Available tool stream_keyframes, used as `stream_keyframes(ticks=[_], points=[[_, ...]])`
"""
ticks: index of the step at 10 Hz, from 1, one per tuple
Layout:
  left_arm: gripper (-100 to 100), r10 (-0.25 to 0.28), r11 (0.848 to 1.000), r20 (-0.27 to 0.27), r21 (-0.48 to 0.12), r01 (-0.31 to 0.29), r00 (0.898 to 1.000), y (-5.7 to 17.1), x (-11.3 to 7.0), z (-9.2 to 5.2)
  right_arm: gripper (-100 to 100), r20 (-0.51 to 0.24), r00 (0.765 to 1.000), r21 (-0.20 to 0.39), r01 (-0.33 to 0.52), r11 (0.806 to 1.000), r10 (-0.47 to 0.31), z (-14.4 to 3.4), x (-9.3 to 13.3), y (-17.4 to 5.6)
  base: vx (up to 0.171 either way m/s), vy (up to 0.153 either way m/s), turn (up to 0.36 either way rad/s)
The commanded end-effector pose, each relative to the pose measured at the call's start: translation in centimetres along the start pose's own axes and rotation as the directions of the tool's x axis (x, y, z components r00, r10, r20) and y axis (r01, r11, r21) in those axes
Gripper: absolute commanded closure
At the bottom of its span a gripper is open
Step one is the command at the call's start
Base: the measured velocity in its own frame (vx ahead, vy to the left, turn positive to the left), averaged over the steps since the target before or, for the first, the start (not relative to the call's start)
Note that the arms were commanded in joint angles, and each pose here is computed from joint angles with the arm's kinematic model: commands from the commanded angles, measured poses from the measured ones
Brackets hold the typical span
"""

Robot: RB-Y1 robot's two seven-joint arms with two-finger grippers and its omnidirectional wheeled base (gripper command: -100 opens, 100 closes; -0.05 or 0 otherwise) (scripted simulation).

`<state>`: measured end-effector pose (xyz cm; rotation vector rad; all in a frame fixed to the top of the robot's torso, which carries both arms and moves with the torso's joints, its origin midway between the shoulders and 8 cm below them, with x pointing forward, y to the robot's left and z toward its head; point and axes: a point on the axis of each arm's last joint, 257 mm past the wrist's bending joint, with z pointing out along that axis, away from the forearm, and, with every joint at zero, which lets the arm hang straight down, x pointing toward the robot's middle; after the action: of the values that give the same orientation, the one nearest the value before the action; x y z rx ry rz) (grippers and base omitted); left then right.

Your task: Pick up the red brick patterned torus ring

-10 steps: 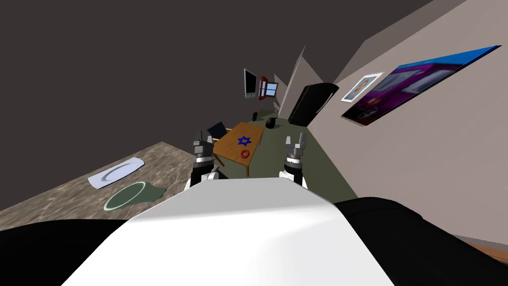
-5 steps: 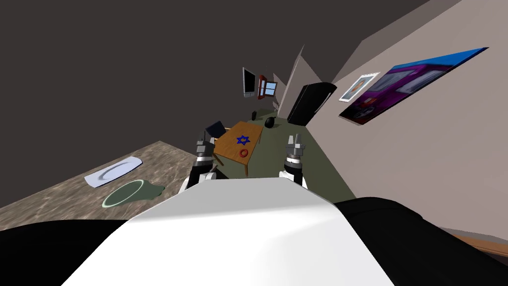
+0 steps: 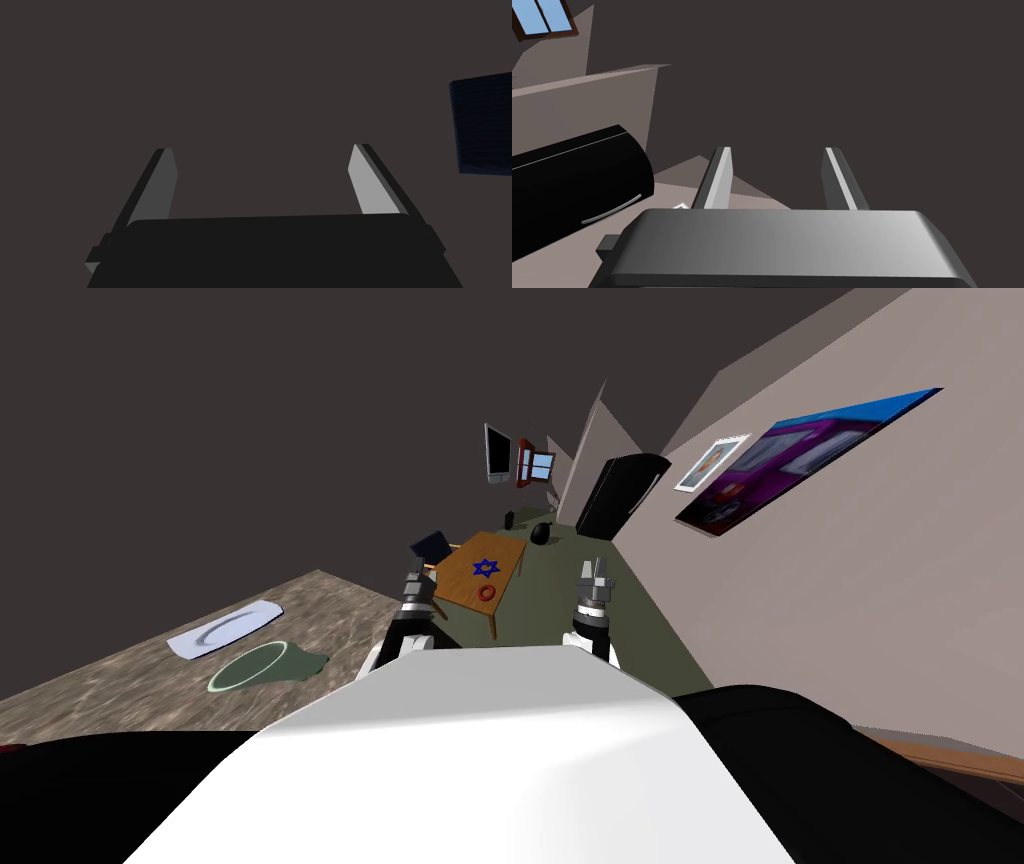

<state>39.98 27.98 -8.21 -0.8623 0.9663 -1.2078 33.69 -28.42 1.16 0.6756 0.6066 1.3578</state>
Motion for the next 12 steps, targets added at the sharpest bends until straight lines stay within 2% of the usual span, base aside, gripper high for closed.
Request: stream_keyframes(ticks=[1,2,3,5,6,8,9,10,11,12], points=[[-100,0.005,0.999,-0.004,-0.05,-0.006,1.0,1.6,-0.2,0.3,0,0.0,1.0,0.0,0.0,1.0,0.0,0.0,0.0,0.0,-0.042,-0.049,-0.028],[-100,0.009,0.996,-0.006,-0.083,-0.009,1.0,2.8,-0.3,0.4,0,0.0,1.0,0.0,0.0,1.0,0.0,0.0,0.0,0.0,-0.052,-0.069,-0.035],[-100,0.009,0.996,-0.006,-0.092,-0.009,1.0,3.0,-0.3,0.4,0,0.0,1.0,0.0,0.0,1.0,0.0,0.0,0.0,0.0,-0.041,-0.053,-0.013],[-100,0.013,0.986,-0.005,-0.169,-0.014,1.0,5.6,-0.6,0.4,0,0.0,1.0,0.0,0.0,1.0,0.0,0.0,0.0,0.0,-0.05,-0.073,-0.035],[-100,0.013,0.984,-0.006,-0.18,-0.014,1.0,5.9,-0.6,0.3,0,0.0,1.0,0.0,0.0,1.0,0.0,0.0,0.0,0.0,-0.041,-0.047,-0.016],[-100,0.015,0.965,-0.002,-0.261,-0.015,1.0,8.7,-1.0,0.2,0,0.0,1.0,0.0,0.0,1.0,0.0,0.0,0.0,0.0,-0.04,-0.069,-0.037],[-100,0.015,0.961,-0.003,-0.276,-0.015,1.0,9.1,-0.9,0.1,0,0.0,1.0,0.0,0.0,1.0,0.0,0.0,0.0,0.0,-0.022,-0.067,-0.009],[-100,0.015,0.948,0.0,-0.319,-0.014,1.0,10.6,-1.1,-0.1,0,0.0,1.0,0.0,0.0,1.0,0.0,0.0,0.0,0.0,-0.007,-0.059,-0.026],[-100,0.015,0.945,-0.001,-0.326,-0.014,1.0,10.8,-1.1,-0.2,0,0.0,1.0,0.0,0.0,1.0,0.0,0.0,0.0,0.0,-0.004,-0.045,-0.016],[-100,0.015,0.928,0.002,-0.372,-0.014,1.0,12.4,-1.3,-0.4,0,0.0,1.0,0.0,0.0,1.0,0.0,0.0,0.0,0.0,0.001,-0.049,-0.029]])
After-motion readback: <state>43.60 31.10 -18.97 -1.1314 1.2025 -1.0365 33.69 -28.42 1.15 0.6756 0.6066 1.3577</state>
